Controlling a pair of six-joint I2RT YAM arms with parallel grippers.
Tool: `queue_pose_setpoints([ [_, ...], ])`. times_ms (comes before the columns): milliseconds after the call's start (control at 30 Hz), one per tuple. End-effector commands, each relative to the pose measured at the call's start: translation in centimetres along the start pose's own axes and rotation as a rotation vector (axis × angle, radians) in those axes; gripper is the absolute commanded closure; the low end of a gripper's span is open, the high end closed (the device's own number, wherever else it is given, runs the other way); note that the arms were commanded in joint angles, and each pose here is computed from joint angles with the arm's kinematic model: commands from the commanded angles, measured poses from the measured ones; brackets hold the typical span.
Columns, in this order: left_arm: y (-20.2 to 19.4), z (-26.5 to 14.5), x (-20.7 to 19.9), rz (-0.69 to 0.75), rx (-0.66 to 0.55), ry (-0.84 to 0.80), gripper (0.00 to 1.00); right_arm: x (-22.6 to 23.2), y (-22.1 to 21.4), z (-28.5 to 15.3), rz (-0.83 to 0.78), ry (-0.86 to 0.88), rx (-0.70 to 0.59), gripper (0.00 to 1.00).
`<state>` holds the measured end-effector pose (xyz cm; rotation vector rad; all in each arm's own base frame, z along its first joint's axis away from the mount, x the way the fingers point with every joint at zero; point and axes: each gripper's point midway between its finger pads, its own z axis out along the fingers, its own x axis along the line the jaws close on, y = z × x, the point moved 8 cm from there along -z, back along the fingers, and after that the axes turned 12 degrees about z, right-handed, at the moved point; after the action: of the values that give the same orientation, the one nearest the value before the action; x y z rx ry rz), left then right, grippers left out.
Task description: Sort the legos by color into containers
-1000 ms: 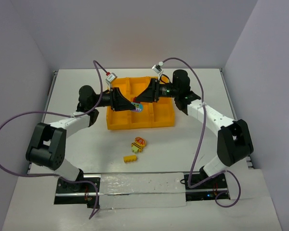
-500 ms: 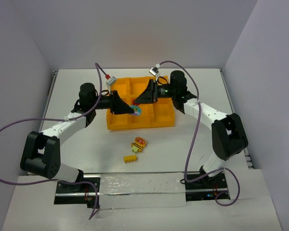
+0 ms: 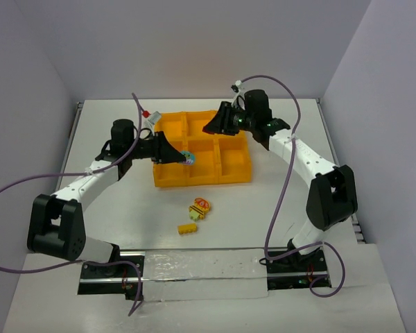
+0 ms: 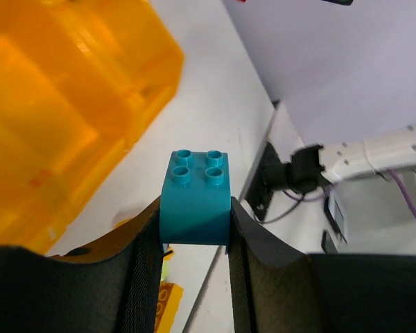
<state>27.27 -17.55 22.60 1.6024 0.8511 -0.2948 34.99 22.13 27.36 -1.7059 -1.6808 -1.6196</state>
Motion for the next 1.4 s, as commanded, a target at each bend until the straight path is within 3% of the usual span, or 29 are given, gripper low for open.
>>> queue_pose_setpoints([
  [0, 1.5, -2.0, 0.2, 0.01, -0.028, 0.241, 1.0, -3.9, 1.0, -0.9, -0.045, -0.378, -0.157, 1.0],
  [133, 2.7, -2.9, 0.5, -0.014, -0.067, 0.405, 1.0, -5.6, 0.4, -0.2, -0.071, -0.511, -0.191, 1.0],
  [367, 5.4, -4.0, 0.1, -0.03, -0.171, 0.573, 1.0, -4.6, -2.7, 3.2, -0.113, -0.458, -0.075, 1.0],
  [633, 5.7, -4.4, 0.6, -0.062, -0.191, 0.655, 1.0, -4.9, -4.8, 6.2, -0.156, -0.507, -0.009, 0.97],
  [700, 5.6, -4.4, 0.8, -0.069, -0.192, 0.664, 1.0, -5.1, -4.9, 6.7, -0.155, -0.512, 0.001, 0.82],
  [733, 5.6, -4.3, 0.9, -0.072, -0.191, 0.669, 1.0, -5.2, -5.0, 6.9, -0.155, -0.513, 0.004, 0.68],
  [767, 5.6, -4.3, 1.0, -0.075, -0.189, 0.672, 1.0, -5.2, -5.0, 7.0, -0.155, -0.514, 0.007, 0.45],
  [867, 5.5, -4.1, 1.4, -0.091, -0.176, 0.679, 1.0, -4.9, -4.9, 7.0, -0.157, -0.51, 0.003, 0.18],
  [933, 5.4, -3.9, 1.9, -0.098, -0.171, 0.693, 1.0, -4.3, -4.6, 6.8, -0.163, -0.498, -0.005, 0.07],
  [1000, 5.3, -3.8, 2.2, -0.104, -0.162, 0.711, 1.0, -3.6, -4.3, 6.4, -0.166, -0.488, -0.017, 0.02],
  [1367, 3.4, 0.5, 6.1, -0.167, -0.043, 0.839, 0.99, 1.1, -3.1, 0.0, -0.198, -0.405, -0.187, 0.02],
])
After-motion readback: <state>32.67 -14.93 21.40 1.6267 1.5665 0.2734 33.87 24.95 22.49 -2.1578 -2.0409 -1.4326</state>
